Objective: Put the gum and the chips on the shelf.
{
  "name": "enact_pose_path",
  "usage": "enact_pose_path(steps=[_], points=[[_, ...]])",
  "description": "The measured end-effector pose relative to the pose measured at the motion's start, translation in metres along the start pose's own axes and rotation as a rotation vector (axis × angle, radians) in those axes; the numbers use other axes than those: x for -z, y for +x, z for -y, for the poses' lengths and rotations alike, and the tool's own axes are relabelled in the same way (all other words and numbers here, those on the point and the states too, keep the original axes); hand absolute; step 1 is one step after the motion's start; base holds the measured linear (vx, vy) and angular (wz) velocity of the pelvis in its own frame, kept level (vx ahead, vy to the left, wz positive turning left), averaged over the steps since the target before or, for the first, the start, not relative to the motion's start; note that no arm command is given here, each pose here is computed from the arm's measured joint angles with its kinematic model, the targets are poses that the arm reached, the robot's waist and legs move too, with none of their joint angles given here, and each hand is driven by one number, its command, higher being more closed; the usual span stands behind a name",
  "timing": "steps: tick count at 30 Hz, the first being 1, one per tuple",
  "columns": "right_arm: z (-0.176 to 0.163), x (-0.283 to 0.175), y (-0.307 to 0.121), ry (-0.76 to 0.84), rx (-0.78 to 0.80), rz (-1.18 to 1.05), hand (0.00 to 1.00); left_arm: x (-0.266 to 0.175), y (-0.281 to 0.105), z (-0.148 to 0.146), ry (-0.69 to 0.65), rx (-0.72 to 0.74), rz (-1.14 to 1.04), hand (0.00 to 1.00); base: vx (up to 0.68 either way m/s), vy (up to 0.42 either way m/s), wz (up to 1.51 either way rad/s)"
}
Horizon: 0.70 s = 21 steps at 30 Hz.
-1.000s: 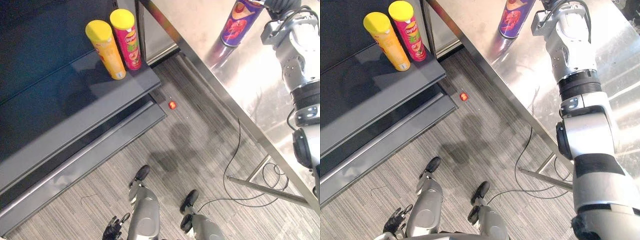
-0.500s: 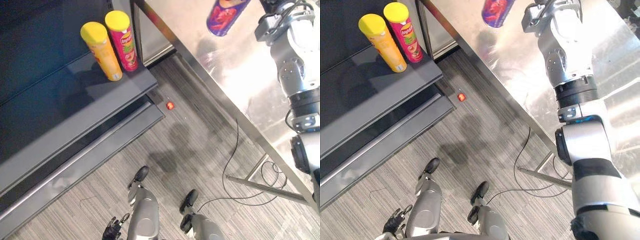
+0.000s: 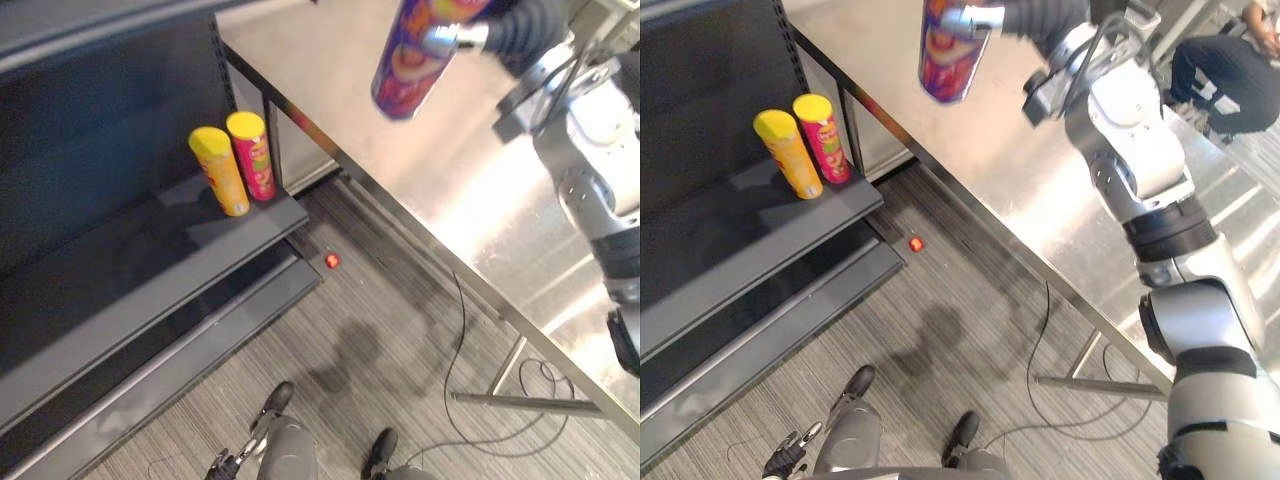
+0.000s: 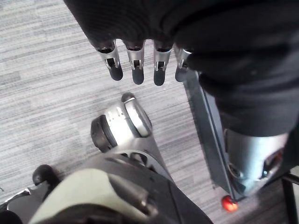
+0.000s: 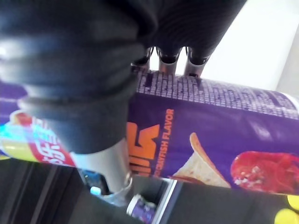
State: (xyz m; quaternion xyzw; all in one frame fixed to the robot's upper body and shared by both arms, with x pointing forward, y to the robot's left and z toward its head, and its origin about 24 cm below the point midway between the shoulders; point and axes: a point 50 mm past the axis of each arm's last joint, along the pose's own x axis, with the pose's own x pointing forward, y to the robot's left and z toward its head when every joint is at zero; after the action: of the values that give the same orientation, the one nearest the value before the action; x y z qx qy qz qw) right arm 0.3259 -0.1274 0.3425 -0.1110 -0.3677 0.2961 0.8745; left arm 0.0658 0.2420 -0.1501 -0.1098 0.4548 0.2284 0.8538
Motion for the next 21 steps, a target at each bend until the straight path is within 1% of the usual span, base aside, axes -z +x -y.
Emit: enact_pose_path(steps=[9, 11, 14, 18, 21], points=[[-0.046, 0.033, -0.009, 0.031, -0.253, -0.148, 1.0, 0.013, -0.003, 0.004, -0.031, 0.0, -0.039, 0.0, -0.01, -0.006, 0.53], [-0.057, 0.038, -0.027, 0.05, -0.312, -0.172, 1.0, 0.015, -0.003, 0.003, -0.067, -0.017, -0.042, 0.0, -0.04, 0.014, 0.82], [-0.061, 0.043, -0.047, 0.059, -0.358, -0.212, 1.0, 0.022, -0.006, 0.005, -0.111, -0.039, -0.056, 0.0, 0.09, 0.062, 0.71], [-0.065, 0.046, -0.071, 0.069, -0.396, -0.267, 1.0, 0.028, -0.008, 0.004, -0.092, -0.041, -0.074, 0.0, 0.15, 0.142, 0.71], [-0.068, 0.048, -0.07, 0.084, -0.406, -0.283, 1.0, 0.024, -0.007, 0.004, -0.046, -0.024, -0.062, 0.0, 0.15, 0.131, 0.67]])
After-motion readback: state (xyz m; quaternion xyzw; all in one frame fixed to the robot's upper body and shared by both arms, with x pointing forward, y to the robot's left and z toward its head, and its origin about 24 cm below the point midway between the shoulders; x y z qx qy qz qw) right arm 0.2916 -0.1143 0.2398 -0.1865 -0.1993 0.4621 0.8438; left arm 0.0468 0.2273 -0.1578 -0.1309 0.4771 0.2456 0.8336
